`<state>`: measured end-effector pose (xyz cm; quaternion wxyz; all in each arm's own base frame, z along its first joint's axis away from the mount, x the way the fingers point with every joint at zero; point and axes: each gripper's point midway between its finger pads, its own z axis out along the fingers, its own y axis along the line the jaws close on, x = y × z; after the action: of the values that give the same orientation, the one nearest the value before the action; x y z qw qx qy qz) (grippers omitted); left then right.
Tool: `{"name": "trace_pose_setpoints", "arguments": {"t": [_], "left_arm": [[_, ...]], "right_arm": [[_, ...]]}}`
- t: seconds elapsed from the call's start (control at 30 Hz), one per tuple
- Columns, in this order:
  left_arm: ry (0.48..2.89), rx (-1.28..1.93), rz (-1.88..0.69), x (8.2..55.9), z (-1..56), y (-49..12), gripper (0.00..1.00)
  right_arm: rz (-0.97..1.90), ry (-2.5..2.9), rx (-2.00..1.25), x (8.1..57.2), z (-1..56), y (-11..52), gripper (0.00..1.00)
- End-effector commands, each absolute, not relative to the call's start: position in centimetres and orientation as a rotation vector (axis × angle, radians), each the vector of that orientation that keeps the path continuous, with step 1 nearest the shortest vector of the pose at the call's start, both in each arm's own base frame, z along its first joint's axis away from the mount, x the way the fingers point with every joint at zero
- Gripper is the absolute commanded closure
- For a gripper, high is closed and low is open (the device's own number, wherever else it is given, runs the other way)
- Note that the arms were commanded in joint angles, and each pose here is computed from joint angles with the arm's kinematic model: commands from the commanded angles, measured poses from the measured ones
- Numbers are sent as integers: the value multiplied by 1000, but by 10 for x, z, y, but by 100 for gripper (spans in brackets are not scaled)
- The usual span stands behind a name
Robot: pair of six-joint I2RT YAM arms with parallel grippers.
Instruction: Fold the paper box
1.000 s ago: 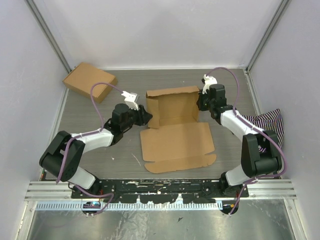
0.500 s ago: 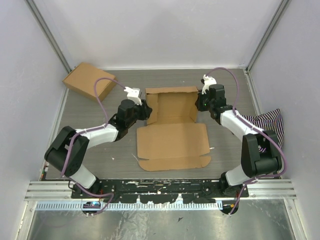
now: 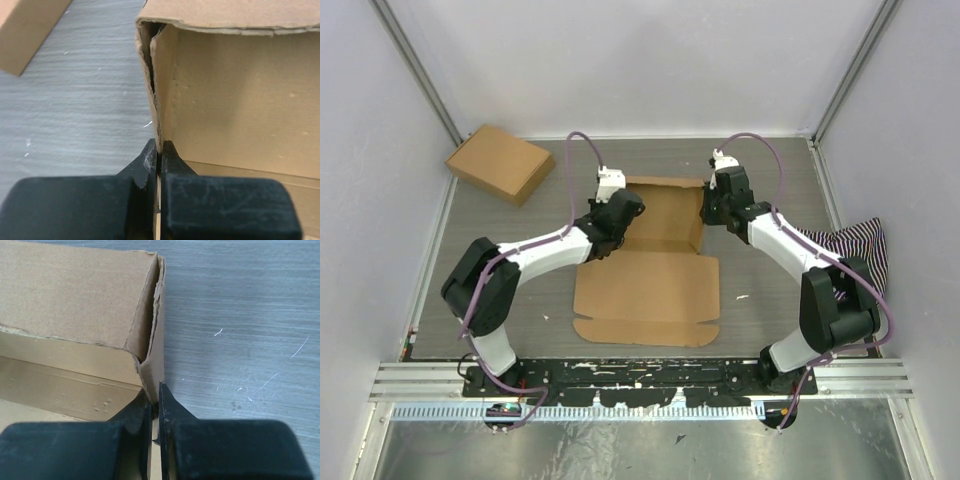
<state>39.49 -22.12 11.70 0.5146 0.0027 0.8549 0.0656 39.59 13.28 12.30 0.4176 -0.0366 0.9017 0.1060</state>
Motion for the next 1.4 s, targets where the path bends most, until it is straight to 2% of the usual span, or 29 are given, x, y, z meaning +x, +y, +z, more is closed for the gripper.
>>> {"name": "trace_pose_setpoints", "arguments": {"t": [0.0, 0.13, 0.27, 0.33, 0.37, 0.5, 0.57, 0.63, 0.77, 0.83, 1.0, 1.13, 1.27, 1.37], "left_arm": [[2064, -27, 565, 377, 112, -172, 96], [2008, -24, 682, 368, 109, -165, 100], [2087, -26, 531, 364, 98, -181, 100], [2131, -6, 431, 363, 95, -195, 95], [2151, 1, 382, 362, 95, -203, 91], [2203, 32, 273, 361, 100, -220, 54], [2215, 39, 267, 359, 105, -220, 43], [2218, 40, 269, 357, 111, -219, 37], [2212, 22, 272, 349, 130, -209, 35], [2203, 9, 250, 344, 142, -204, 35], [2158, -27, 164, 331, 184, -193, 35], [2132, -48, 107, 320, 206, -183, 35], [2116, -66, 56, 310, 216, -171, 35], [2106, -79, 41, 305, 217, -162, 35]], "right_arm": [[244, 2378, 65, 379, 118, 136, 99], [282, 2417, 119, 372, 117, 148, 99], [323, 2437, 113, 370, 116, 159, 99], [338, 2438, 111, 371, 118, 162, 99], [347, 2438, 107, 371, 119, 164, 99], [344, 2459, 95, 372, 117, 165, 99], [331, 2467, 93, 373, 115, 164, 99], [313, 2473, 100, 374, 113, 162, 99], [283, 2485, 128, 377, 112, 159, 97], [279, 2496, 144, 378, 112, 160, 93], [342, 2530, 145, 374, 118, 169, 70], [302, 2486, 102, 376, 142, 162, 56], [151, 2354, -4, 404, 189, 145, 51], [56, 2342, -54, 429, 198, 139, 50]]}}
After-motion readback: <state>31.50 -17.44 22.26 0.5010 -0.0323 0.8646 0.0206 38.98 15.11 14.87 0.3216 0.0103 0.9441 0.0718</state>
